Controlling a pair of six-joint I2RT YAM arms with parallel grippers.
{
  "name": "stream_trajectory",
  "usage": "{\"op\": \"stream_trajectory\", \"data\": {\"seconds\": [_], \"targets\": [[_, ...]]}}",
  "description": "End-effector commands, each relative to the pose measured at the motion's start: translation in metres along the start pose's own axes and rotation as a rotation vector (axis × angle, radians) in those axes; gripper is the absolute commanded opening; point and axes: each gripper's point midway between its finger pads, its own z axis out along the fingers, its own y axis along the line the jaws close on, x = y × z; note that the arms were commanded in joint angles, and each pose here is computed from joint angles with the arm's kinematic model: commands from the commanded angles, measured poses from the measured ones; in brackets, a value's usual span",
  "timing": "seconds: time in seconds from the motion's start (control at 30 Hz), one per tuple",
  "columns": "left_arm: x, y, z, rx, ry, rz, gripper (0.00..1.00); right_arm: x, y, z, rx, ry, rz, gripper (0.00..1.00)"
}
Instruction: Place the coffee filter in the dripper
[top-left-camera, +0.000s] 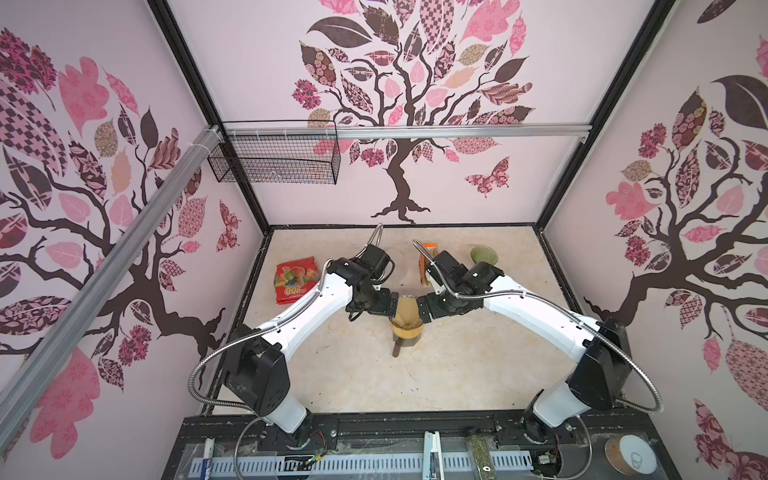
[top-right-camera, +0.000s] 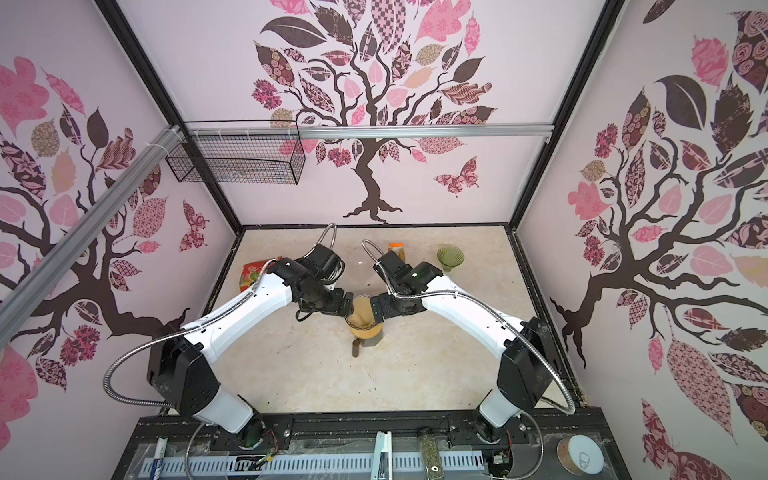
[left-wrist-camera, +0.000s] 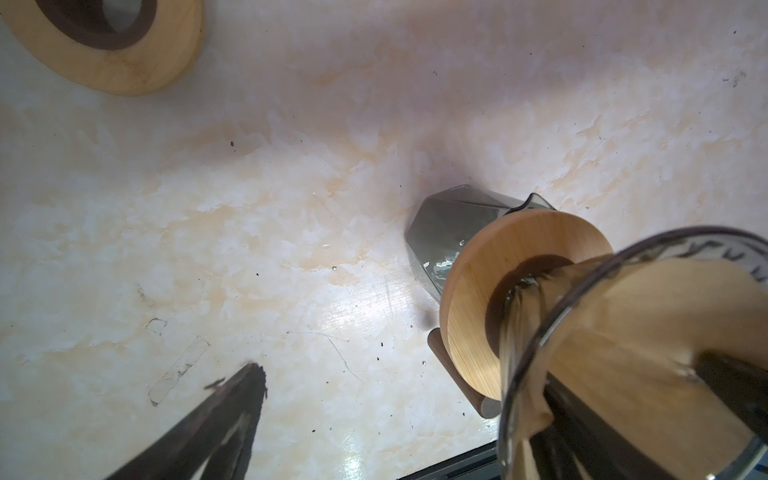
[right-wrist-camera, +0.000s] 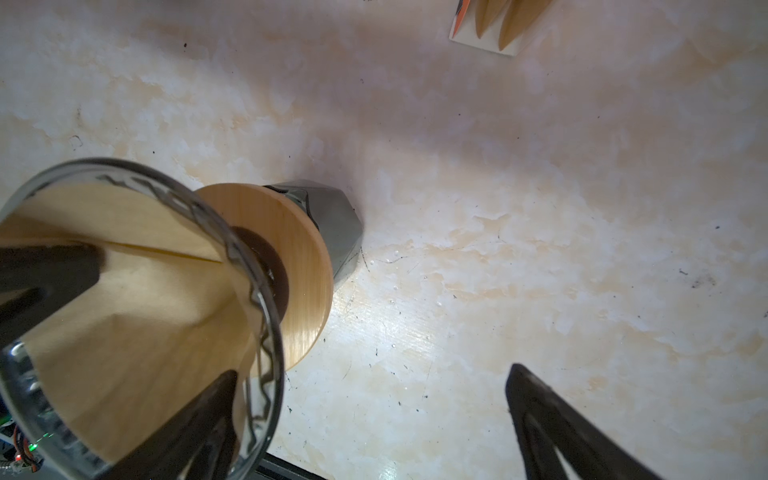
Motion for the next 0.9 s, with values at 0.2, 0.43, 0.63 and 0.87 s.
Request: {"op": "stream_trajectory", "data": {"seconds": [0.2,0.43,0.63,0.87], "targets": [[-0.006,-0.008,-0.025,0.04,-0.055,0.002,0.97,0.006,-0.004,0.001,0.024,0.014,-0.006,1.0],[-0.013,-0.016,-0.046,0.078,-0.109,0.003,0.97,0.005,-0.004,0.001,0.024,0.013,-0.006,1.0],[-0.005,-0.014,-0.039,0.078,-0.086,0.008,0.97,0.002,-0.003,-0.002,0.02,0.008,-0.008,1.0],[-0.004,-0.015,-0.042,0.088,-0.094,0.006,0.97,-0.004,0.002,-0.007,0.002,-0.01,-0.003,1.0]]}}
